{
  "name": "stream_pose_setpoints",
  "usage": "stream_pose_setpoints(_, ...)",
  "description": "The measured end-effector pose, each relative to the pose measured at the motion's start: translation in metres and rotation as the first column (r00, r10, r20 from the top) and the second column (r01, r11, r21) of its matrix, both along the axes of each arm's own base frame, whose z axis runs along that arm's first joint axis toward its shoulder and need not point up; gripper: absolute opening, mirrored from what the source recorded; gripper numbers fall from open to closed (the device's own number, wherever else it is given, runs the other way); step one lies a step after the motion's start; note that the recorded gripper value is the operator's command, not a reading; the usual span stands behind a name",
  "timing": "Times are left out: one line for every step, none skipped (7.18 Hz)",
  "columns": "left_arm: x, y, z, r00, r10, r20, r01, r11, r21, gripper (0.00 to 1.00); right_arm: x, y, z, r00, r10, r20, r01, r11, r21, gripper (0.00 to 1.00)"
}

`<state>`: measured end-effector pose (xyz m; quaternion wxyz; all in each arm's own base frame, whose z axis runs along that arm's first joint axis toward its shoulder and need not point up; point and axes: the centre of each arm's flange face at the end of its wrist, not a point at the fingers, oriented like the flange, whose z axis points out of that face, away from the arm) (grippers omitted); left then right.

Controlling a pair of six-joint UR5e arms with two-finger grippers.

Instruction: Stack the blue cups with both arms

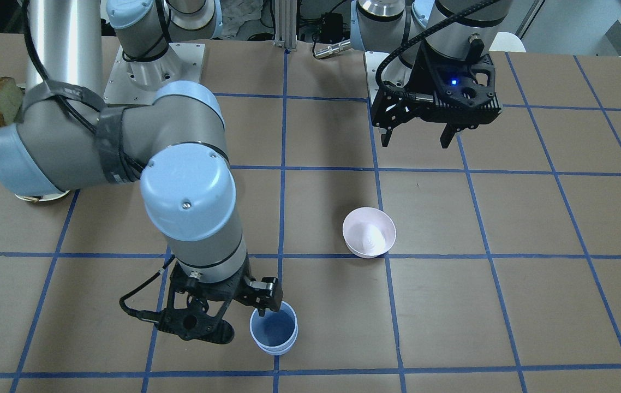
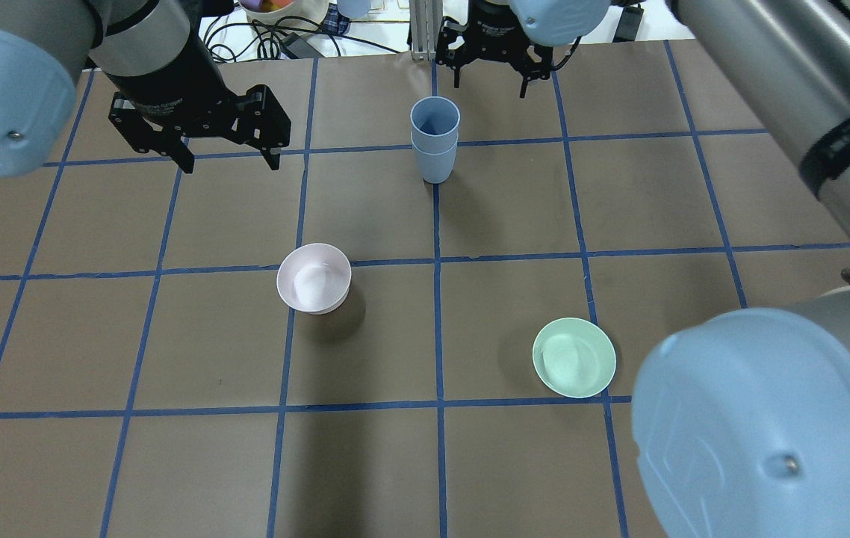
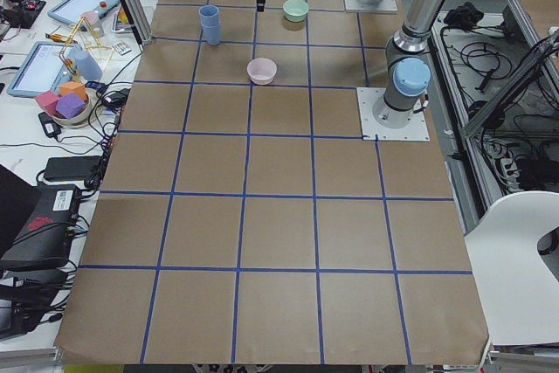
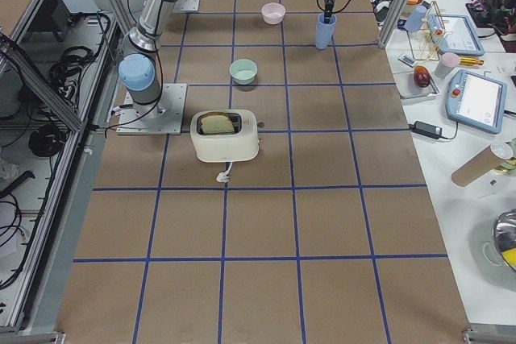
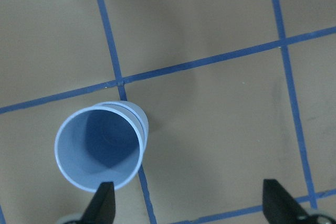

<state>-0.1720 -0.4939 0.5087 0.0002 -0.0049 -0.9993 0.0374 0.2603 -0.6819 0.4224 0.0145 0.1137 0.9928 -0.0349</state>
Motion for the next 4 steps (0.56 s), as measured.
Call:
stream_pose_setpoints(0.0,0.0,0.0,1.0,0.0,0.0,0.0,1.0,0.001,1.0,-0.028,0.016,0.03,1.0,0.019,-0.008,-0.019,0.999,0.026,1.0)
stream_pose_setpoints(0.0,0.0,0.0,1.0,0.0,0.001,0.0,1.0,0.001,1.0,-0.048,0.036,0.053,0.999,0.044,-0.017,-0.043,0.998,0.053,1.0)
stream_pose_setpoints(0.0,0.0,0.0,1.0,0.0,0.001,0.0,1.0,0.001,1.0,-0.061,0.059,0.067,0.998,0.063,-0.023,-0.061,0.995,0.075,1.0)
stream_pose_setpoints(0.0,0.0,0.0,1.0,0.0,0.002,0.0,1.0,0.001,1.0,-0.07,0.084,0.073,0.997,0.076,-0.026,-0.073,0.993,0.093,1.0)
